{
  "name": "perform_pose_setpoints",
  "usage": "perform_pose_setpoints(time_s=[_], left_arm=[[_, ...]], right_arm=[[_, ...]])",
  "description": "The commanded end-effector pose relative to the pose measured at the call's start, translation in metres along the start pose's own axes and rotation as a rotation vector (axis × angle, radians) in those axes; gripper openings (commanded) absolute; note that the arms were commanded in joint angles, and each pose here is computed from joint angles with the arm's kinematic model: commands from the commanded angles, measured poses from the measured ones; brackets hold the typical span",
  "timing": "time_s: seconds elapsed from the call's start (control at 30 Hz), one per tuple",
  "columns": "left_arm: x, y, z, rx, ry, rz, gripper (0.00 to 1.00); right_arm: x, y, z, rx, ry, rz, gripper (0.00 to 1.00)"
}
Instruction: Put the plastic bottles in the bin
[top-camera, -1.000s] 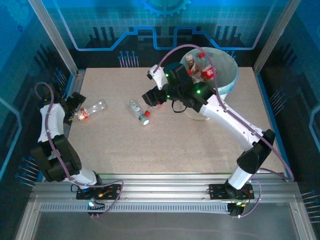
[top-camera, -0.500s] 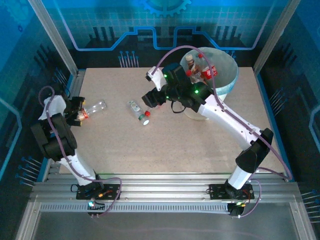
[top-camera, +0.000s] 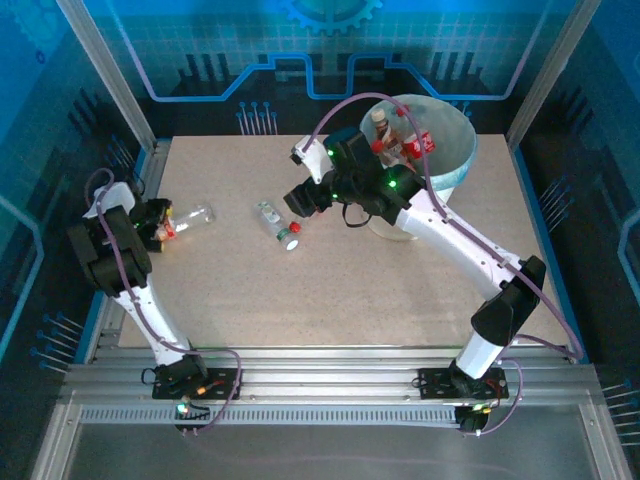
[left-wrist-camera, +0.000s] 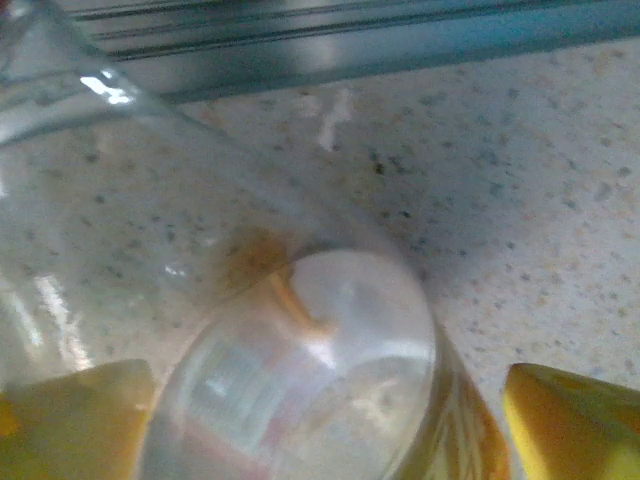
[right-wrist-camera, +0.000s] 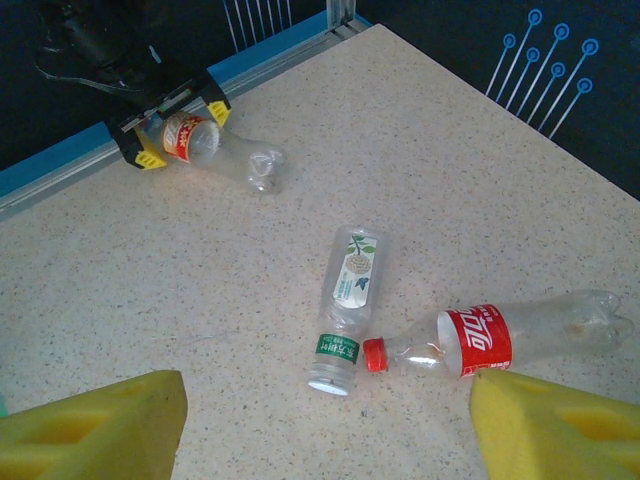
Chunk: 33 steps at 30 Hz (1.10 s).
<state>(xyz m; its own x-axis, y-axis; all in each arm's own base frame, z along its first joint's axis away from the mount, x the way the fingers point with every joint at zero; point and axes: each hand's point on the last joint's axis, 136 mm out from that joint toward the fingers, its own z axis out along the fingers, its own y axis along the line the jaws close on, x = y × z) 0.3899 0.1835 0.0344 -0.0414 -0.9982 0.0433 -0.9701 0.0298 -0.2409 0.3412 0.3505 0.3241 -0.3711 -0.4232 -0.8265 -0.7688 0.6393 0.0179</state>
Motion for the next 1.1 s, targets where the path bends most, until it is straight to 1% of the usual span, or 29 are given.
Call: perform_pose_setpoints(time_s=[0.0,0.07,0.1,0.2,0.3,0.43,0.5,0.6,0.63,0.67,0.7,0.73,0.8,0.87,0.93,1.0,1.07], left_arm=[[-0.003,0.011,0.0,-0.051,-0.013,0.046,0.82],[-0.003,0.01,0.0,-0.043,-0.016,0.057,0.77],[-0.003,0.009,0.0,-0.035,-0.017,0.07,0.72],[-0.001,0.005,-0.006,-0.011,-0.024,0.089,0.68],[0.005,-0.006,-0.021,0.053,-0.043,0.122,0.65],[0.024,-0.028,-0.061,0.167,-0.096,0.22,0.64],[0.041,-0.041,-0.082,0.244,-0.109,0.289,0.65],[0.072,-0.055,-0.116,0.347,-0.145,0.416,0.61],[0.085,-0.059,-0.13,0.38,-0.17,0.462,0.6],[0.098,-0.064,-0.144,0.422,-0.196,0.523,0.56],[0.113,-0.069,-0.158,0.458,-0.221,0.588,0.55],[0.13,-0.075,-0.174,0.499,-0.257,0.665,0.51],[0.168,-0.084,-0.211,0.592,-0.333,0.831,0.5],[0.209,-0.09,-0.246,0.713,-0.382,0.989,0.48],[0.256,-0.089,-0.28,0.86,-0.401,1.166,0.46],[0.302,-0.08,-0.311,1.009,-0.414,1.345,0.43],[0.345,-0.064,-0.334,1.155,-0.373,1.511,0.44]], right_arm=[[0.003,-0.003,0.0,-0.001,0.006,-0.006,0.76],[0.003,-0.003,0.0,-0.001,0.007,-0.007,0.76],[0.003,-0.003,0.0,-0.002,0.007,-0.006,0.75],[0.001,-0.003,-0.002,0.003,0.003,-0.007,0.75],[-0.001,-0.005,-0.007,0.012,-0.002,-0.008,0.75],[-0.01,-0.006,-0.021,0.028,-0.023,-0.014,0.75],[-0.015,-0.008,-0.03,0.035,-0.041,-0.013,0.75],[-0.024,-0.012,-0.048,0.036,-0.078,-0.001,0.75],[-0.027,-0.012,-0.056,0.028,-0.094,0.012,0.75],[-0.031,-0.014,-0.064,0.019,-0.114,0.031,0.75],[-0.034,-0.016,-0.073,0.008,-0.133,0.051,0.74],[-0.036,-0.019,-0.082,-0.004,-0.154,0.072,0.74],[-0.041,-0.024,-0.098,-0.025,-0.198,0.107,0.73],[-0.046,-0.027,-0.115,-0.052,-0.24,0.131,0.73],[-0.05,-0.029,-0.128,-0.091,-0.275,0.155,0.73],[-0.055,-0.028,-0.14,-0.149,-0.313,0.169,0.72],[-0.06,-0.023,-0.151,-0.202,-0.35,0.167,0.72]])
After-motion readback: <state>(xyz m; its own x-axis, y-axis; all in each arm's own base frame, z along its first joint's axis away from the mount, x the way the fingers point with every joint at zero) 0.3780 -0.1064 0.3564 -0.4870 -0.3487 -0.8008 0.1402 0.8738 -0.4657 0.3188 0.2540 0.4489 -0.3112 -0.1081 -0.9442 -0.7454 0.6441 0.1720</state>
